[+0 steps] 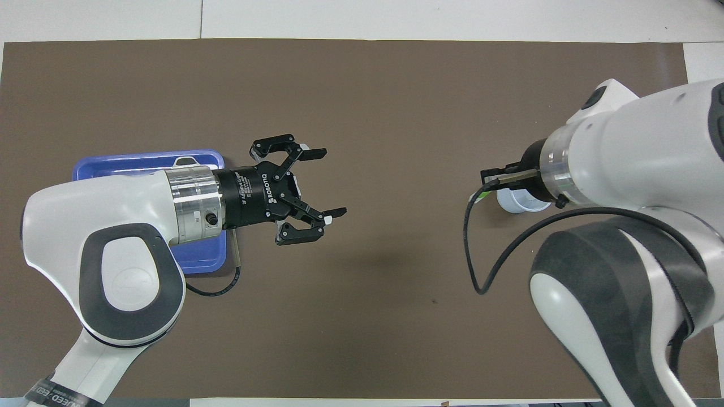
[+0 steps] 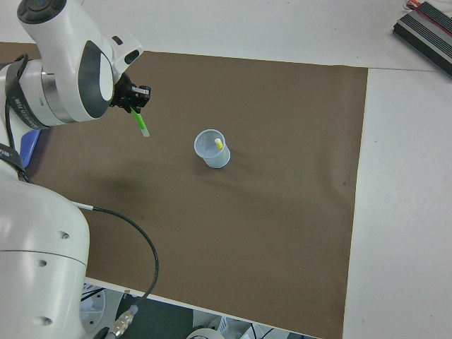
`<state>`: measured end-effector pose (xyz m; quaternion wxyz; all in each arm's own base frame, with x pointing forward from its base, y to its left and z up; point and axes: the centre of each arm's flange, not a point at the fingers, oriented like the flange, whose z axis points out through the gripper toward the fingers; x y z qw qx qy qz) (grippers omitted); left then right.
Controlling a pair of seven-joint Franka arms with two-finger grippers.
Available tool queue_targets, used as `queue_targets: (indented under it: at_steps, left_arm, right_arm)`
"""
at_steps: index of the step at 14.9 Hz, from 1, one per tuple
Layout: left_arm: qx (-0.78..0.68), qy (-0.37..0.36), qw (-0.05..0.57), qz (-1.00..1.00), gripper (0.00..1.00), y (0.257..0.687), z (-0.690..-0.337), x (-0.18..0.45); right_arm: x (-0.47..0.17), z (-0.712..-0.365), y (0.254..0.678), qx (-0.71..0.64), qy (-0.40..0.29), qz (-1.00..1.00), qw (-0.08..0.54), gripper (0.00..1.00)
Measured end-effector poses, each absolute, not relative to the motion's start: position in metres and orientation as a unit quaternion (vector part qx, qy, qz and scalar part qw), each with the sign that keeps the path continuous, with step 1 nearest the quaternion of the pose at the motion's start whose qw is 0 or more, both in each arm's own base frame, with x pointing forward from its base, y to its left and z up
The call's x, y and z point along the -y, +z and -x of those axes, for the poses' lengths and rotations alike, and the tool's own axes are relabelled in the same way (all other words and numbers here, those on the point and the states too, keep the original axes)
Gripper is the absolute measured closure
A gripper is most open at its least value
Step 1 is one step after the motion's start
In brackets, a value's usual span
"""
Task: Transfer and insert pens with both arms
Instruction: 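Carry the green pen to the cup with the right gripper, then insert the green pen into the cup while the left gripper grasps the purple pen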
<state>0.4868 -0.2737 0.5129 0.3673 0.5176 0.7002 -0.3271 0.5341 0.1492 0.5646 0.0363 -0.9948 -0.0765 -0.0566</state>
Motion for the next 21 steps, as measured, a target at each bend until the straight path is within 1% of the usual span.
queue_targets:
  at_steps: [1,4,7,10,13,16,18,21]
  left_arm:
    - [-0.701,-0.304,0.358,-0.537,0.0,0.511,-0.491,0.264]
    - [-0.677,-0.217,0.29,-0.641,0.0,0.504,-0.491,0.254]
    - [-0.646,-0.18,0.25,-0.699,0.0,0.497,-0.489,0.247]
    - [-0.589,-0.168,0.239,-0.754,0.0,0.489,-0.498,0.212]
    - [-0.529,-0.123,0.208,-0.814,0.0,0.484,-0.504,0.184]
    - [-0.438,-0.081,0.178,-0.877,0.0,0.475,-0.506,0.171]
    - [-0.364,-0.057,0.158,-0.916,0.0,0.462,-0.514,0.147]
    - [-0.229,-0.033,0.111,-0.967,0.0,0.436,-0.529,0.102]
  right_arm:
    - [-0.129,-0.534,0.558,0.085,-0.059,0.994,0.026,0.82]
    - [-0.085,-0.531,0.537,0.097,-0.073,0.992,0.019,0.82]
    - [-0.055,-0.522,0.513,0.089,-0.085,0.992,0.017,0.82]
    - [-0.05,-0.516,0.496,0.087,-0.092,0.992,0.016,0.82]
    - [-0.048,-0.513,0.478,0.085,-0.097,0.992,0.015,0.82]
    - [-0.048,-0.513,0.462,0.084,-0.092,0.992,0.015,0.82]
    - [-0.048,-0.515,0.451,0.084,-0.084,0.993,0.016,0.82]
    - [-0.048,-0.52,0.434,0.083,-0.078,0.993,0.016,0.82]
